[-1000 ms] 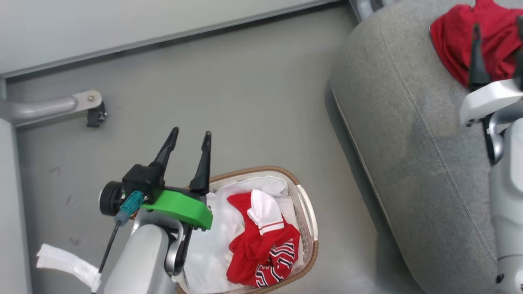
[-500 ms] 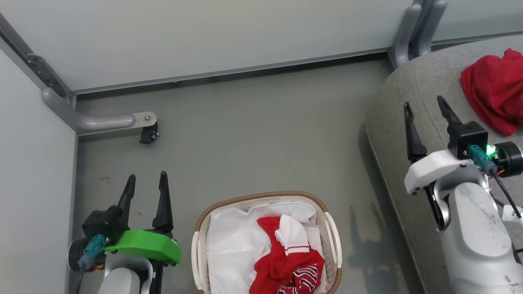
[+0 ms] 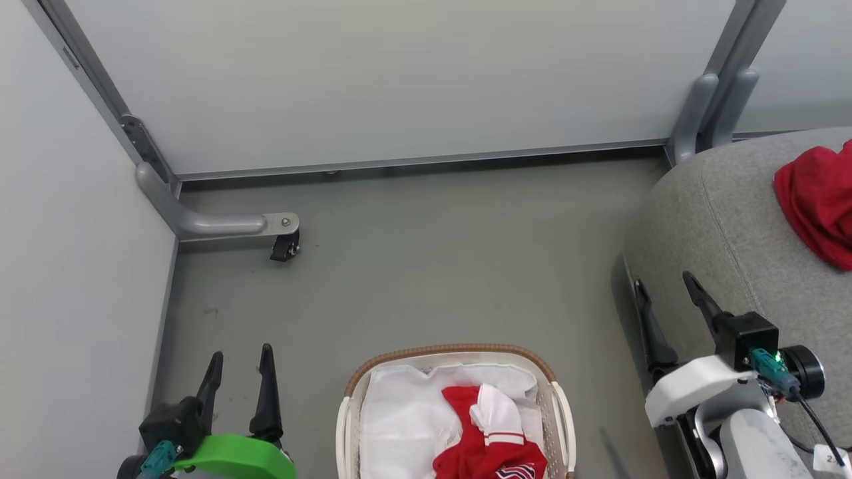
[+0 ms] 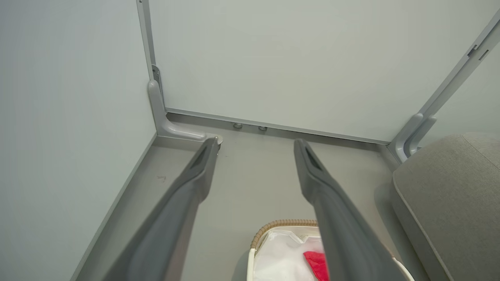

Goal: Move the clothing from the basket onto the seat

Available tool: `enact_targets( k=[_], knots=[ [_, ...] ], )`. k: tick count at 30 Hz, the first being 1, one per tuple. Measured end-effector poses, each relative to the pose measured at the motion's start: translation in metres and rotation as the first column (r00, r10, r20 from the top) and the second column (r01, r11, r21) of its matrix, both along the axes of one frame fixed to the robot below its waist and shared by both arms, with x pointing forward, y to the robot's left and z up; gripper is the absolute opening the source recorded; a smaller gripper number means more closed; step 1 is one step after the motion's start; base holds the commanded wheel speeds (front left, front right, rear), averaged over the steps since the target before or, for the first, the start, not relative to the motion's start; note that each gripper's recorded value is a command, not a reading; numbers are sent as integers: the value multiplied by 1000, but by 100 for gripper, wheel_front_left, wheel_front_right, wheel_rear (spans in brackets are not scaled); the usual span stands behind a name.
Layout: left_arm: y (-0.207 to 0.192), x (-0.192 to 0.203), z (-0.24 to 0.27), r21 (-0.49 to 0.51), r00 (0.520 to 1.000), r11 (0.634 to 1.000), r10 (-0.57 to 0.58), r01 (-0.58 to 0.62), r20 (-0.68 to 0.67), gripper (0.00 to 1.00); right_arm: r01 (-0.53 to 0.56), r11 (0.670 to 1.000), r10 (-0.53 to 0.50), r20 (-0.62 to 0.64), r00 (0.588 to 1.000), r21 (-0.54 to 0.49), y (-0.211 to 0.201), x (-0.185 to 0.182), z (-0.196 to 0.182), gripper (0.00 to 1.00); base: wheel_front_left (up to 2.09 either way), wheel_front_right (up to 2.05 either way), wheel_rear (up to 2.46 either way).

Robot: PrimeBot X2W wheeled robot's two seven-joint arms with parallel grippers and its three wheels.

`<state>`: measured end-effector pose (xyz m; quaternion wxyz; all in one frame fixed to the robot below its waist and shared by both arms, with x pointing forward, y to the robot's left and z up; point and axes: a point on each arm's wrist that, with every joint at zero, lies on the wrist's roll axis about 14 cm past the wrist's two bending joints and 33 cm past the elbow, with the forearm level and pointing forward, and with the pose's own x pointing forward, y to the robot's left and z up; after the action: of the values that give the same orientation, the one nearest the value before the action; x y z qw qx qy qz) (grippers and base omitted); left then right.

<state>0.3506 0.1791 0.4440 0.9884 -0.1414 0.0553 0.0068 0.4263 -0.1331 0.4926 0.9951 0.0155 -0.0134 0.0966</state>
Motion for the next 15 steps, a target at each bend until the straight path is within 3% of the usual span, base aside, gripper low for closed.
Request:
enact_targets(
  k=[15],
  knots=[
    [-4, -9, 3, -3, 1000, 1000, -8, 8, 11, 100, 15, 998, -14, -12, 1000, 62, -4, -24, -2, 100, 0, 0, 0]
  ],
)
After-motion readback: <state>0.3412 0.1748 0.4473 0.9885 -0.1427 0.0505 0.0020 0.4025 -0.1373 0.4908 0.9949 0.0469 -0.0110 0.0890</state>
